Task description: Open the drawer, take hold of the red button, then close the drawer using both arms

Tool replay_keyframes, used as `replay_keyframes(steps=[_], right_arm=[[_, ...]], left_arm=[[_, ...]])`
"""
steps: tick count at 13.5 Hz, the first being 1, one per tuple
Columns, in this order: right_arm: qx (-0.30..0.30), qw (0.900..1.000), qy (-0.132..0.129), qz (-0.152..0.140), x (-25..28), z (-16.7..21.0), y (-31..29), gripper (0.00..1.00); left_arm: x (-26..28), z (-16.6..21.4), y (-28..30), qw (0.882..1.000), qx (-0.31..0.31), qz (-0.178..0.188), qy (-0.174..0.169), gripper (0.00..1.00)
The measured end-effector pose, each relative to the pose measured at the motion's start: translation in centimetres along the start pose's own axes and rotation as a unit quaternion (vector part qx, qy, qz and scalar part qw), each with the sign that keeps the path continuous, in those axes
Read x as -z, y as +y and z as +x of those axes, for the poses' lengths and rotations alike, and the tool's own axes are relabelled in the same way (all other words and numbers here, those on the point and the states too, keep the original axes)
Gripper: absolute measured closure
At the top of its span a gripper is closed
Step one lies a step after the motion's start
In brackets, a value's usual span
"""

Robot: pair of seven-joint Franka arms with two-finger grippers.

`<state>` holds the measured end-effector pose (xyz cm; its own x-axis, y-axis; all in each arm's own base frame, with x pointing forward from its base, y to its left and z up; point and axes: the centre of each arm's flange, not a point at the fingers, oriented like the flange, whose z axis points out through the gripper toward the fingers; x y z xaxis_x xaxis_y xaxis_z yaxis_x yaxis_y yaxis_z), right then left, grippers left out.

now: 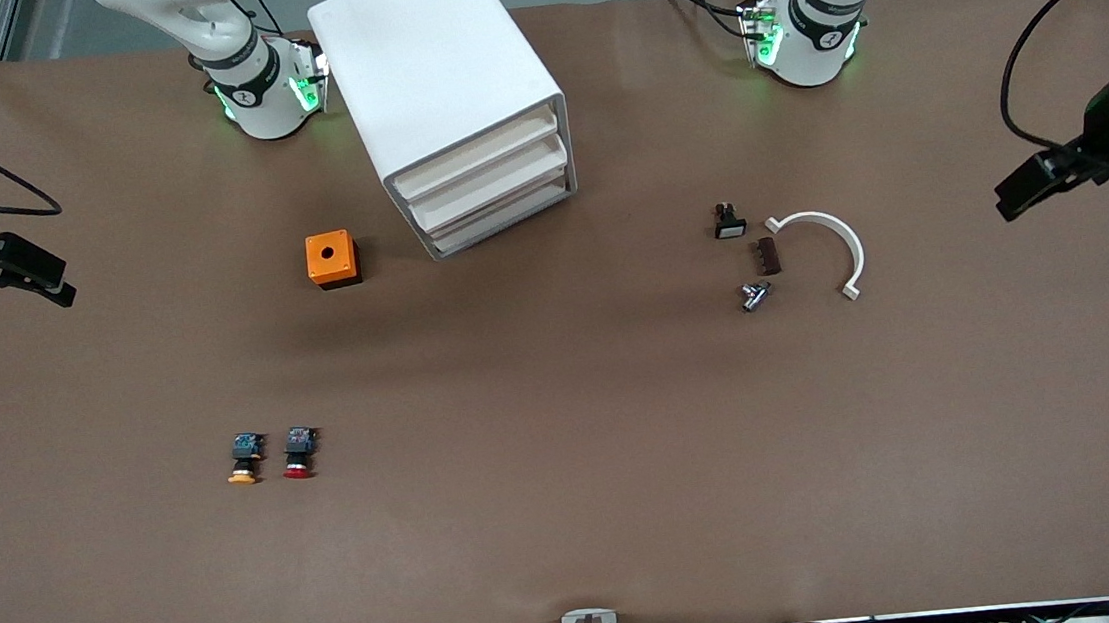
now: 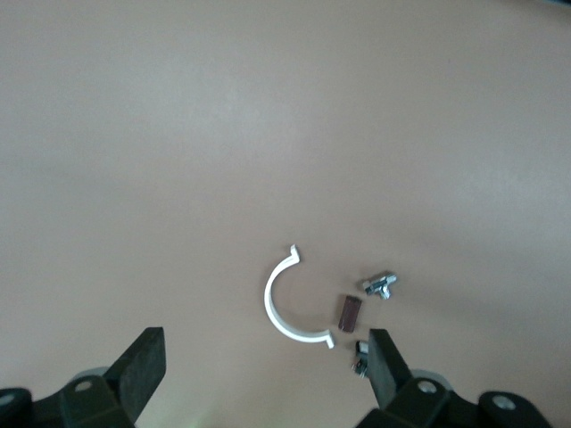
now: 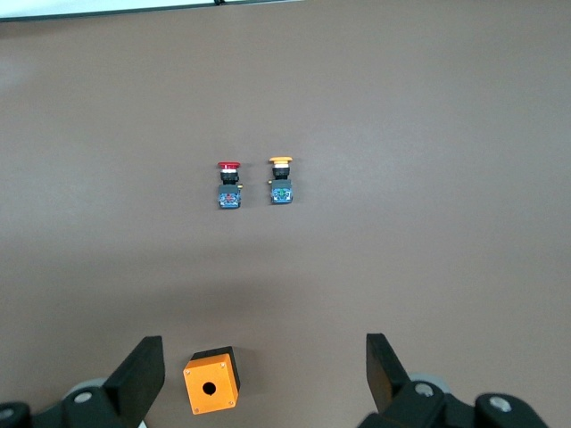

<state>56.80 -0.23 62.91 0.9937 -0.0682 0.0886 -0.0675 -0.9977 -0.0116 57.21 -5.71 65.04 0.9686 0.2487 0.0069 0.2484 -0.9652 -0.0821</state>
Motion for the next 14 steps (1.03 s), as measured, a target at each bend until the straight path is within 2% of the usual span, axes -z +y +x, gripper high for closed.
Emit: replay_keyframes(steps=[5,9,14], right_arm=[[-0.004,1.0,-0.001,-0.001,-0.1,0.0,0.2,0.0],[-0.007,1.0,-0.001,-0.001,0.2,-0.3,0.6,0.0],[-0.008,1.0,0.003,-0.001,0.9,-1.6,0.7,0.0]], left_arm=[[0.0,-4.7,-2.9,0.999,-0.029,-0.026,-0.023,0.0],[0.4,-8.0,-3.6,0.998,-0.053,-0.029,-0.017,0.0],[0.4,-8.2,-3.7,0.997,-0.075,-0.03,-0.013,0.0]])
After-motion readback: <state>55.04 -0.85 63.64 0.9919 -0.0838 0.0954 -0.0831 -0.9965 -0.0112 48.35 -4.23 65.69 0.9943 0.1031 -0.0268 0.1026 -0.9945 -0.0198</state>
